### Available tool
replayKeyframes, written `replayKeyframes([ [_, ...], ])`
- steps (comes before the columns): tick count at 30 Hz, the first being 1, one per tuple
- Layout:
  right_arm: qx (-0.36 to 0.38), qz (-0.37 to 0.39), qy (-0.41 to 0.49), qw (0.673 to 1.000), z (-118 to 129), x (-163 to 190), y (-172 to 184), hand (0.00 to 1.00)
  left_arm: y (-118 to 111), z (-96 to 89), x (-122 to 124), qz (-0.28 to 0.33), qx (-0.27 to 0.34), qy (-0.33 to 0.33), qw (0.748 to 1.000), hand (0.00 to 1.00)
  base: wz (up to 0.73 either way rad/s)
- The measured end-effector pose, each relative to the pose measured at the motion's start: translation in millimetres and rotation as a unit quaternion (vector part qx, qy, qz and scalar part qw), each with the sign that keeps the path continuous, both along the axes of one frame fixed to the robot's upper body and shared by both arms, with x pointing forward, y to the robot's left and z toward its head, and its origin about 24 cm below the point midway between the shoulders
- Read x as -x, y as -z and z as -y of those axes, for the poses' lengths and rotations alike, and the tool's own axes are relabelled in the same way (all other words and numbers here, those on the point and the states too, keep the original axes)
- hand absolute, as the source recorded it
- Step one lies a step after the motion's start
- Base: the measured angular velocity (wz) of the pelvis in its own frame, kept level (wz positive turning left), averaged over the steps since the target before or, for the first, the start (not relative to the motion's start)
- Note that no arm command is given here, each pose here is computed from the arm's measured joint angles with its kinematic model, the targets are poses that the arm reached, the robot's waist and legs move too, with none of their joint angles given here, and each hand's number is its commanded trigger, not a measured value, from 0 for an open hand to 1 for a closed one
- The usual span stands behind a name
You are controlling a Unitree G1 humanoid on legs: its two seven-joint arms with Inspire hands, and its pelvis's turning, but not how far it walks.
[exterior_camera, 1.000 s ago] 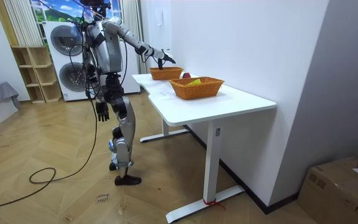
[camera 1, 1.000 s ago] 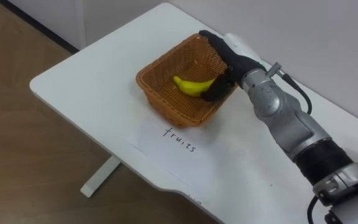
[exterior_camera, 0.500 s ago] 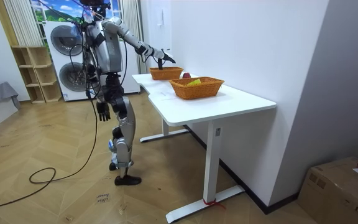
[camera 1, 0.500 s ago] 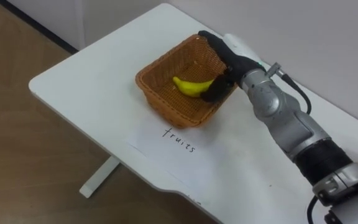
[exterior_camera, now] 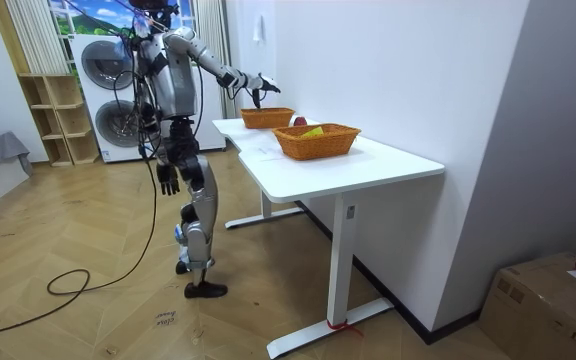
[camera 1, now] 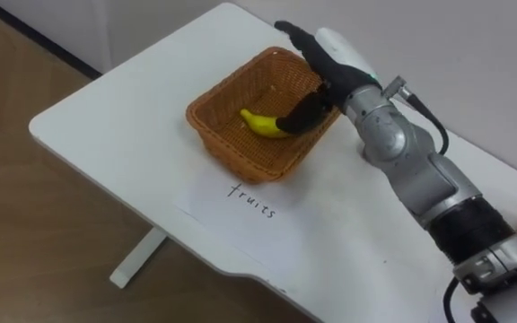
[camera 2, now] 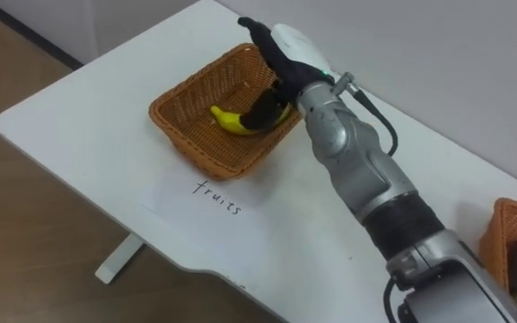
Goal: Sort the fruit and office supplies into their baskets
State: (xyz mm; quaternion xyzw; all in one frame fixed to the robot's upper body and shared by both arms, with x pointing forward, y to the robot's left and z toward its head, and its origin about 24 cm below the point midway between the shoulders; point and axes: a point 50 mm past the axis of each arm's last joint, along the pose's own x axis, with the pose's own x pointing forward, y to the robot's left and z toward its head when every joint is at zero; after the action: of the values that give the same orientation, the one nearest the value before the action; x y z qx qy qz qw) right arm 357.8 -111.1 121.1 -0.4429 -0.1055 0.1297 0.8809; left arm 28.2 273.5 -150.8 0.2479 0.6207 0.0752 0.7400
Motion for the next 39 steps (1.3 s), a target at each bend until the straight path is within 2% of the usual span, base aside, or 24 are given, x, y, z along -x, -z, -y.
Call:
replayKeyframes([
  [9,-0.052,0.045,0.02,0.997,9.4,-0.6,-17.2,0.0,1.8,7.2,-2.6,0.011,0.01,0.001,1.0,0.0,-0.07],
  [17,-0.061,0.053,0.027,0.996,14.3,-0.1,-18.7,0.0,4.9,16.3,0.4,0.009,0.024,-0.006,1.0,0.0,-0.1],
  [24,-0.105,0.082,0.056,0.99,31.4,0.4,-34.5,0.0,5.3,17.8,1.0,0.009,0.027,-0.007,1.0,0.0,-0.05],
  [39,-0.112,0.1,0.059,0.987,37.0,2.8,-39.6,0.0,7.1,26.6,-9.9,0.023,0.037,0.008,0.999,0.0,-0.08],
])
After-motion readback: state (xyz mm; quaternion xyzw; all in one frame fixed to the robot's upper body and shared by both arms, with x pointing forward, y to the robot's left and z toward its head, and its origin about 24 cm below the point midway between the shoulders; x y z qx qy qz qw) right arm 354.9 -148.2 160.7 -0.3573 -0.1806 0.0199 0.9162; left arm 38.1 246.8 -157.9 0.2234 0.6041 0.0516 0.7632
